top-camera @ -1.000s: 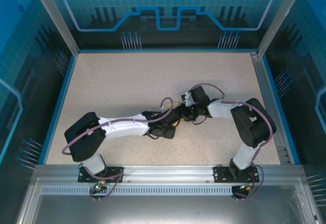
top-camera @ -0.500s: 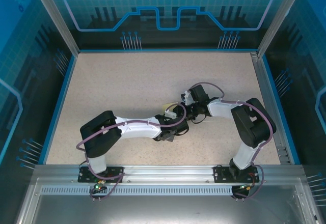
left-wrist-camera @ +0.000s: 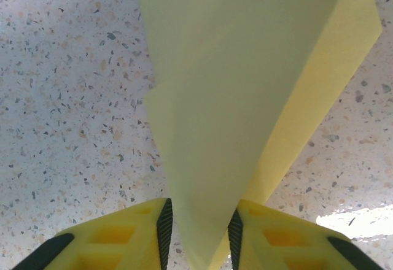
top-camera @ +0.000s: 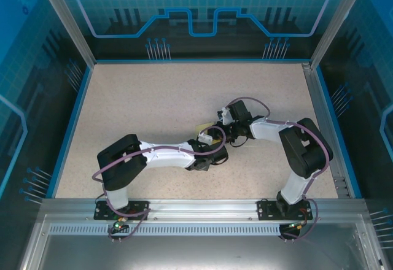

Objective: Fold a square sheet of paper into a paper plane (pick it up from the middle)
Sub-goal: Fourth fold the wing at the center of the table.

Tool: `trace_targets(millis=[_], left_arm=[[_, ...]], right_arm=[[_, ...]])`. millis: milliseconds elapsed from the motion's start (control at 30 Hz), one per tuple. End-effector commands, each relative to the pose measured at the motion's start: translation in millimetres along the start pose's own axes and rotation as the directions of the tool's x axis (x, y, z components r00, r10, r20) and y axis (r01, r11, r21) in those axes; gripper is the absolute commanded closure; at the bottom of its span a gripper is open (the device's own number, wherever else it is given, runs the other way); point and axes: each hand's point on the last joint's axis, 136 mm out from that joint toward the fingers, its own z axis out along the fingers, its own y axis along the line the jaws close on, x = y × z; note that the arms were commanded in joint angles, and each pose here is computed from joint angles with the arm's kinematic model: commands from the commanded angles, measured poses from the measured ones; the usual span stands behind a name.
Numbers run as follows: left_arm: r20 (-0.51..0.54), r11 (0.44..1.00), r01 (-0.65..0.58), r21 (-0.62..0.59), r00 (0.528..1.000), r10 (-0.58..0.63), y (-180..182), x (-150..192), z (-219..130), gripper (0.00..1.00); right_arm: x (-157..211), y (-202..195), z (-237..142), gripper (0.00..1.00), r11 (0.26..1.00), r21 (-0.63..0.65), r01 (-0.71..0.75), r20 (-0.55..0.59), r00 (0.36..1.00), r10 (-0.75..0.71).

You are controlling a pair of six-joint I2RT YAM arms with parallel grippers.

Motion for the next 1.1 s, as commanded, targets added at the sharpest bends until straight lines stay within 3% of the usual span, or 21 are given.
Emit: trace_targets(millis=[0, 433, 667, 900, 1067], left_arm=[[0.013, 0.999, -0.012, -0.036, 1.0, 0.013, 2, -3, -2, 0.72], [0.016, 1.0, 0.008, 0.006, 1.0, -0.008, -2, -1, -1, 0.92], [0.012, 0.981, 0.091, 0.17, 0.995, -0.094, -6, -7, -8, 0.94], [-0.05, 0.862, 0.18, 0.475, 0.983, -0.178, -17, -13, -17, 0.95], [-0.126, 0.764, 0.275, 0.584, 0.96, -0.249, -8, -12, -11, 0.95]], right_arm=[[2, 9, -1, 0.71, 1.0, -0.017, 0.023, -0.016, 1.0, -0.023], [3, 7, -5, 0.71, 1.0, 0.002, 0.024, -0.008, 1.0, -0.024], [1, -3, -25, 0.7, 1.0, 0.028, 0.011, 0.036, 0.999, -0.012], [-2, -4, -47, 0.65, 1.0, 0.008, 0.021, 0.083, 0.996, -0.022], [2, 3, -43, 0.64, 0.999, -0.023, 0.037, 0.067, 0.997, -0.035]])
